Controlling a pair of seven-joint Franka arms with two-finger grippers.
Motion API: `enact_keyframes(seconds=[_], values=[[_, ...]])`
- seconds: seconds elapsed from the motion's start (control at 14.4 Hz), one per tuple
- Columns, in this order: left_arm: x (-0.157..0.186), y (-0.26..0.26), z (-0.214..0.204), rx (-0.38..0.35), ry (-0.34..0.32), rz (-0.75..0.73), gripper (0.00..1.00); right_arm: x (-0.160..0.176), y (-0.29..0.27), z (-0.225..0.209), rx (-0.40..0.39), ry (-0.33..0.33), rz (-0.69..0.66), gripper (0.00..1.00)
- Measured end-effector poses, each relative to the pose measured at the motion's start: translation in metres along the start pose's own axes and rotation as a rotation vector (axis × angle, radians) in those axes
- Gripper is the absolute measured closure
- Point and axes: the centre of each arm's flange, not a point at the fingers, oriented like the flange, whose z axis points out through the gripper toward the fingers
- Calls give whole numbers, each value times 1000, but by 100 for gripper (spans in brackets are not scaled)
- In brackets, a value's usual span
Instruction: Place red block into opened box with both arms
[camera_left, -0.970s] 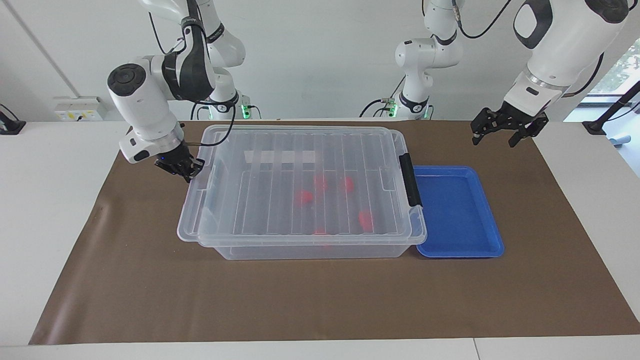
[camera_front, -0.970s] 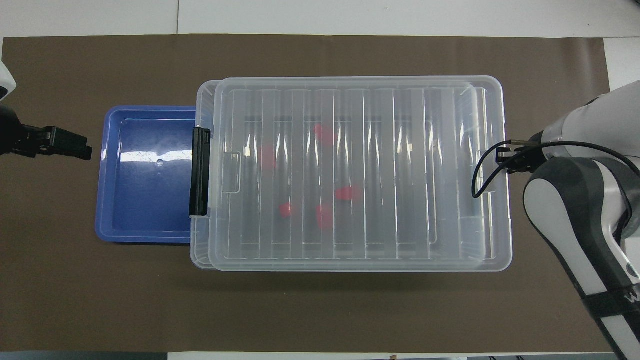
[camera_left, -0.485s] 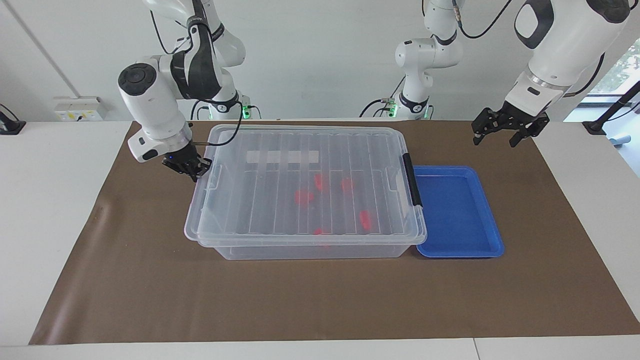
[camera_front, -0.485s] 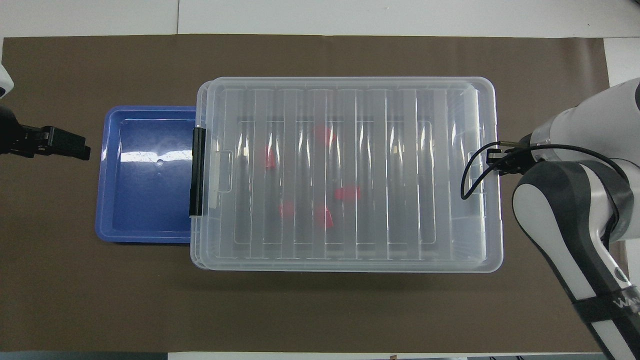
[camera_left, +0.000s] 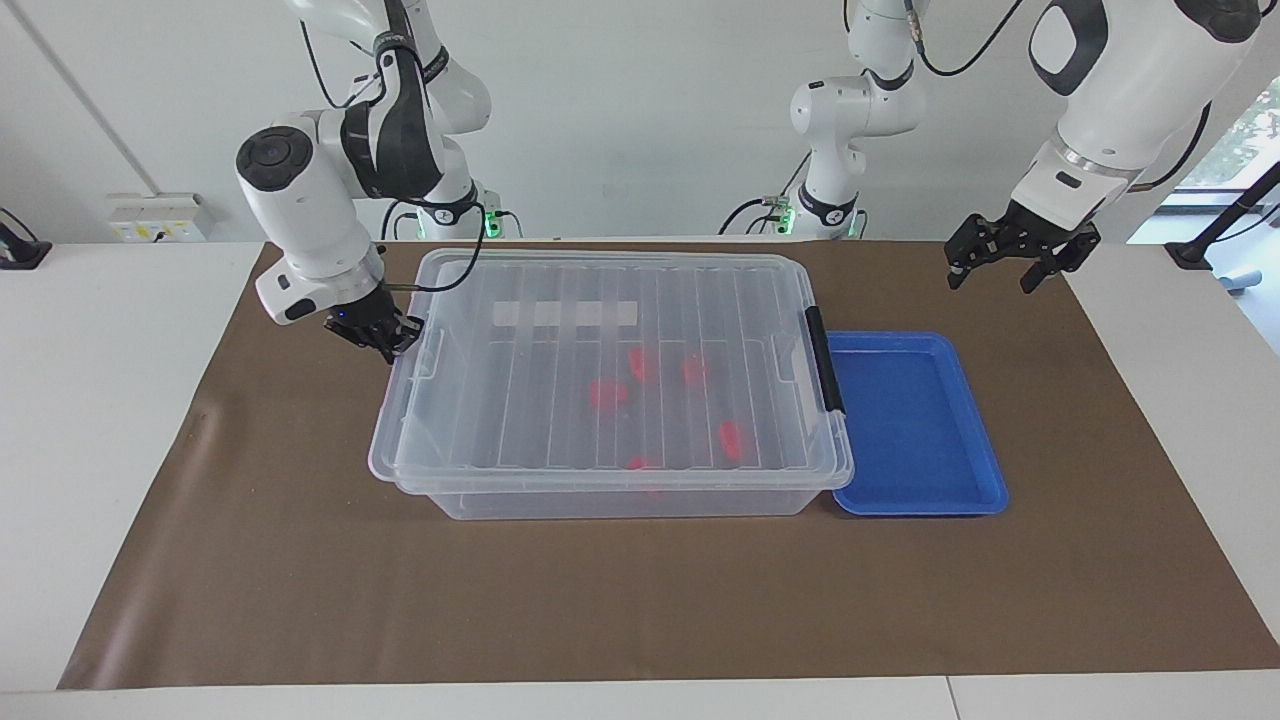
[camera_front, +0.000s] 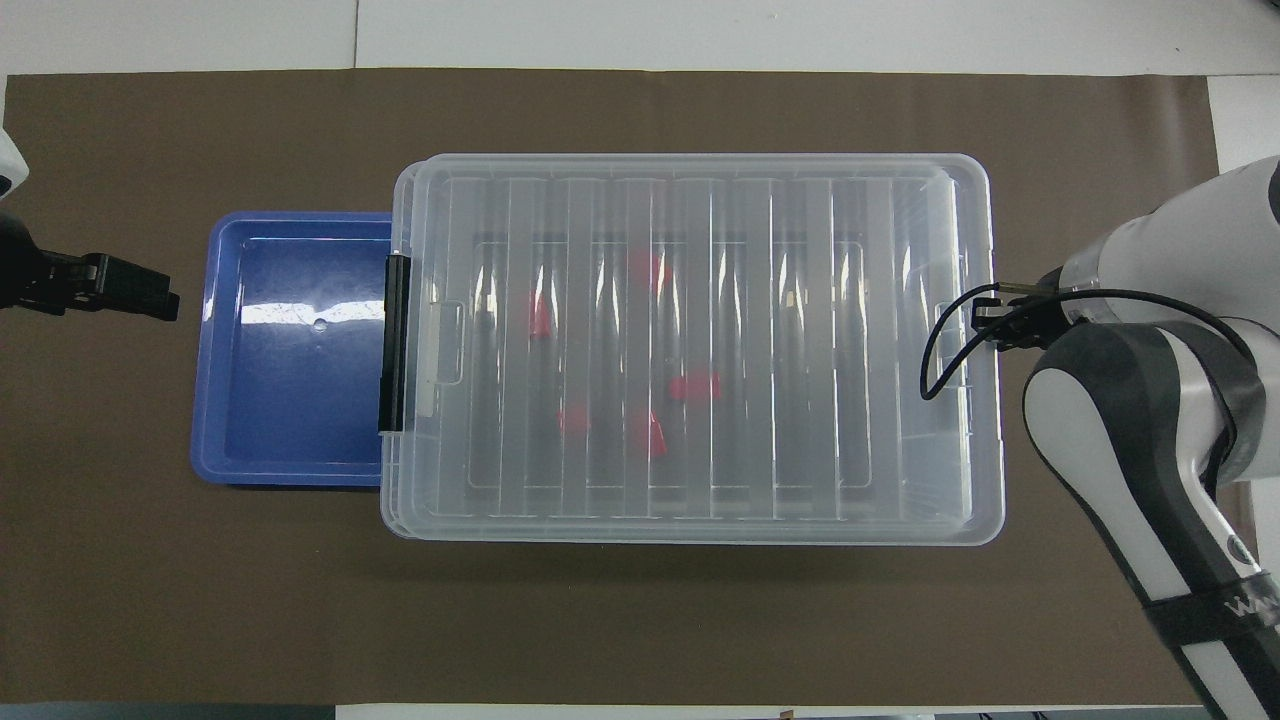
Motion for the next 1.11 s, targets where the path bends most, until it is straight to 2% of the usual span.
enact_keyframes(seconds=[0.55, 0.83, 0.97, 1.11], values=[[0, -2, 0, 2, 0, -3, 0, -1, -6, -3, 0, 3, -8, 99], [0, -4, 0, 2, 0, -7, 0, 6, 21, -53, -4, -28, 14, 99], [0, -4, 0, 2, 0, -7, 0, 5, 35, -84, -4, -34, 14, 81], [0, -4, 0, 2, 0, -7, 0, 2, 41, -114, 0, -14, 11, 62]])
